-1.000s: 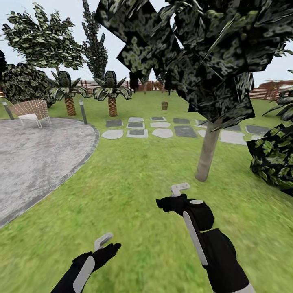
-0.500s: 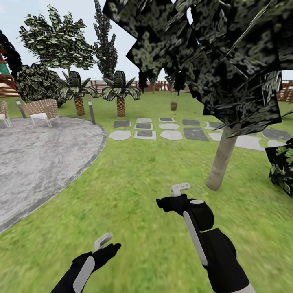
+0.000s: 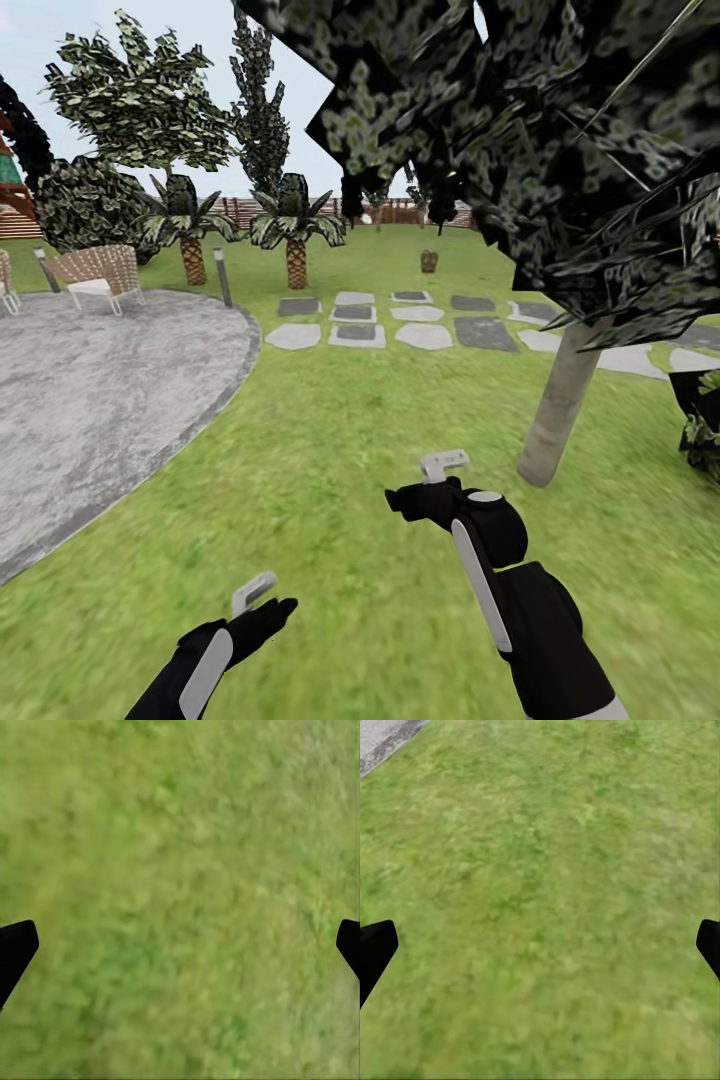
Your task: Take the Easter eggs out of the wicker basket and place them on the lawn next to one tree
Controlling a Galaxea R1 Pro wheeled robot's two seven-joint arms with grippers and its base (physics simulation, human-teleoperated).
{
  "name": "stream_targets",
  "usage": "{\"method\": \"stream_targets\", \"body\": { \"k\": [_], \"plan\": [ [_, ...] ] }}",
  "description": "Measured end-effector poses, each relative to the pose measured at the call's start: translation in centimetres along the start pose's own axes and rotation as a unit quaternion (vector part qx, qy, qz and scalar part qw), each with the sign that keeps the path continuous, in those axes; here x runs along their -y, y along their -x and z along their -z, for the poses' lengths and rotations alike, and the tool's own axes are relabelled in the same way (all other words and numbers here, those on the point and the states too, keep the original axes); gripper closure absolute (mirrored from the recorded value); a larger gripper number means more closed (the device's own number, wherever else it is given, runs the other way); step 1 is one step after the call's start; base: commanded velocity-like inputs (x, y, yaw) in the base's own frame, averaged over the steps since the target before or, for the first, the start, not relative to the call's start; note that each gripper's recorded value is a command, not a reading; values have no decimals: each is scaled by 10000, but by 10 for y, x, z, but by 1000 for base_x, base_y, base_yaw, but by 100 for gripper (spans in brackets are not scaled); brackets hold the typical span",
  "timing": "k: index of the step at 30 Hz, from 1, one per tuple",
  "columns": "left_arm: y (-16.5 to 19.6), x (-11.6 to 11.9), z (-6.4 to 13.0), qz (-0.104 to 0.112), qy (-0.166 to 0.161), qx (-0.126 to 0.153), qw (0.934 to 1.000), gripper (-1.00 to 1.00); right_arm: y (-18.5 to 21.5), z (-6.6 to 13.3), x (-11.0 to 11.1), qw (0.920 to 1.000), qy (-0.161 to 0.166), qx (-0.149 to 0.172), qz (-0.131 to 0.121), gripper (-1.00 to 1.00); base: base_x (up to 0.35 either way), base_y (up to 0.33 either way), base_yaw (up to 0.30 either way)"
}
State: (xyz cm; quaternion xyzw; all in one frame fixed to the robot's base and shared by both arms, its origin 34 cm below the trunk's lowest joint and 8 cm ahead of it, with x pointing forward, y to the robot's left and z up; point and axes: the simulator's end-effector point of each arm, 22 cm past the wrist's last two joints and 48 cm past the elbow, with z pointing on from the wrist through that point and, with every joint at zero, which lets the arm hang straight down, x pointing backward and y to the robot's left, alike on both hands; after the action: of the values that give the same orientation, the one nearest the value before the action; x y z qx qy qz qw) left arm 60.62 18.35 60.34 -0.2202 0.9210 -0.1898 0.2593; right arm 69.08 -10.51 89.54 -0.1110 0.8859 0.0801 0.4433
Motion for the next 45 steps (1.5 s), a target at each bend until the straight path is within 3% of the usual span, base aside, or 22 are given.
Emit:
{"method": "stream_targets", "body": {
  "k": [13,25,45],
  "plan": [
    [0,0,0,0,-2,1,10000,-100,1,0,-3,10000,21,14,-6,-100,334,0,11],
    [0,0,0,0,0,-1,10000,-100,1,0,-3,10000,18,7,-15,-100,334,0,166],
    [-2,-2,-1,4,18,-29,10000,-100,2,0,-2,10000,16,16,-14,-100,330,42,6]
  ]
}}
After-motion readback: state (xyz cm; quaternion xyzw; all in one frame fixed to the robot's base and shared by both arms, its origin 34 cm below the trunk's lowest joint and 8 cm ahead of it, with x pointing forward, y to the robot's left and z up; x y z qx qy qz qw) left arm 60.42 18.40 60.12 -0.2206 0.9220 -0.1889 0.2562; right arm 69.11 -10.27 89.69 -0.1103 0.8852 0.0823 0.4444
